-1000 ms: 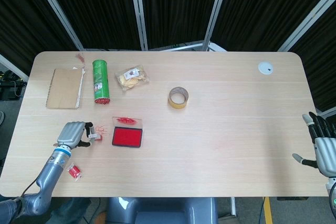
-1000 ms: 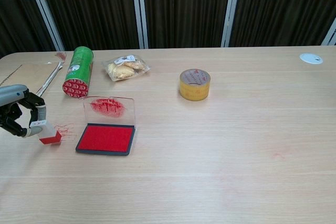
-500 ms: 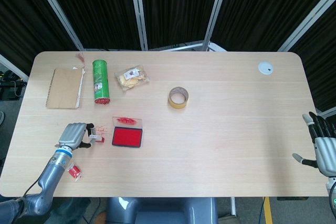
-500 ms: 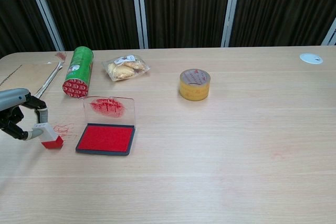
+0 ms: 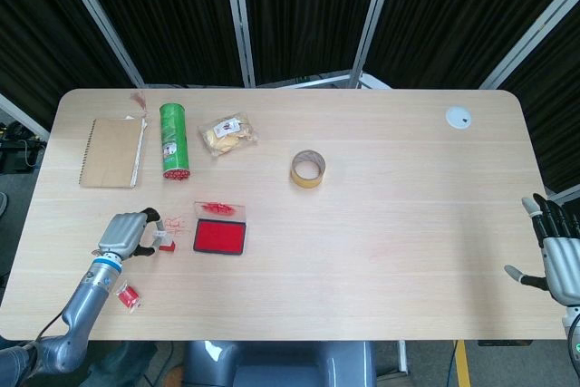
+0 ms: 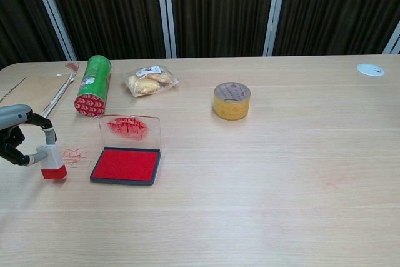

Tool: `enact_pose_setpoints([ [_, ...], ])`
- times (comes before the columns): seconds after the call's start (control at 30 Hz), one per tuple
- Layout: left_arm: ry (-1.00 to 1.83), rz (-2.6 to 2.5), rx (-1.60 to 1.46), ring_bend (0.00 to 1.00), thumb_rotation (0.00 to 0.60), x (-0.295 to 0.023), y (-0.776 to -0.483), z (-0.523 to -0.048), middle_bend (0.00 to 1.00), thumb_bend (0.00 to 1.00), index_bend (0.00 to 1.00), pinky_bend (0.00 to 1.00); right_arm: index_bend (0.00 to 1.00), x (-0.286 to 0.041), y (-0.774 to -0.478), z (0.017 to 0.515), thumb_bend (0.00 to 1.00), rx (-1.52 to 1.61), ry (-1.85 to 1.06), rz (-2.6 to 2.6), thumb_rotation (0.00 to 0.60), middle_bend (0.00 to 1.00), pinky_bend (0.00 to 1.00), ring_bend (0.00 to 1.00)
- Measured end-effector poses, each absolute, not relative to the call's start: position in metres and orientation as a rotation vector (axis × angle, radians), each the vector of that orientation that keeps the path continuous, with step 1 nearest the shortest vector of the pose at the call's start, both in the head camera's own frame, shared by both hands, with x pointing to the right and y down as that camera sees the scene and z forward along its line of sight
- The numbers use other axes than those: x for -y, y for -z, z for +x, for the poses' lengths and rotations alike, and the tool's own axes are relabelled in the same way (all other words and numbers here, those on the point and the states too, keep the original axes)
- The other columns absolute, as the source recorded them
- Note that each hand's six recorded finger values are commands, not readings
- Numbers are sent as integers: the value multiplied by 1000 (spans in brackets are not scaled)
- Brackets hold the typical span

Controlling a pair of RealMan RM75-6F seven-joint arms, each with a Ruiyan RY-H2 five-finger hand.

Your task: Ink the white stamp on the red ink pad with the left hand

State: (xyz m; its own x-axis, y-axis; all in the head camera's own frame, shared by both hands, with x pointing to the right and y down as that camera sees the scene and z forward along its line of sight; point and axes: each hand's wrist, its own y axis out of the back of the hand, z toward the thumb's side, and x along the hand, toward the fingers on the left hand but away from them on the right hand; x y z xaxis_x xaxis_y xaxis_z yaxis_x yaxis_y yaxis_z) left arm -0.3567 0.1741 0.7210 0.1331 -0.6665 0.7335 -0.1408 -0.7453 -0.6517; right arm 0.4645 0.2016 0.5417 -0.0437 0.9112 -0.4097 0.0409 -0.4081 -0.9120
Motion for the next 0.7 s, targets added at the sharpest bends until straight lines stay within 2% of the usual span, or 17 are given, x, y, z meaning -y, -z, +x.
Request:
enact_pose_setpoints([
  [0.3, 1644, -1992, -755, 862, 600, -176, -717, -357, 248, 355, 408, 913, 0, -202, -541, 464, 0, 1043, -1538, -1515, 600, 0, 0, 0],
  [0.7, 1608, -1985, -796, 859, 600, -172, -700, -357, 241, 347, 399, 910, 0, -201, -538, 462, 0, 1053, -1523, -1524, 600, 0, 0, 0],
])
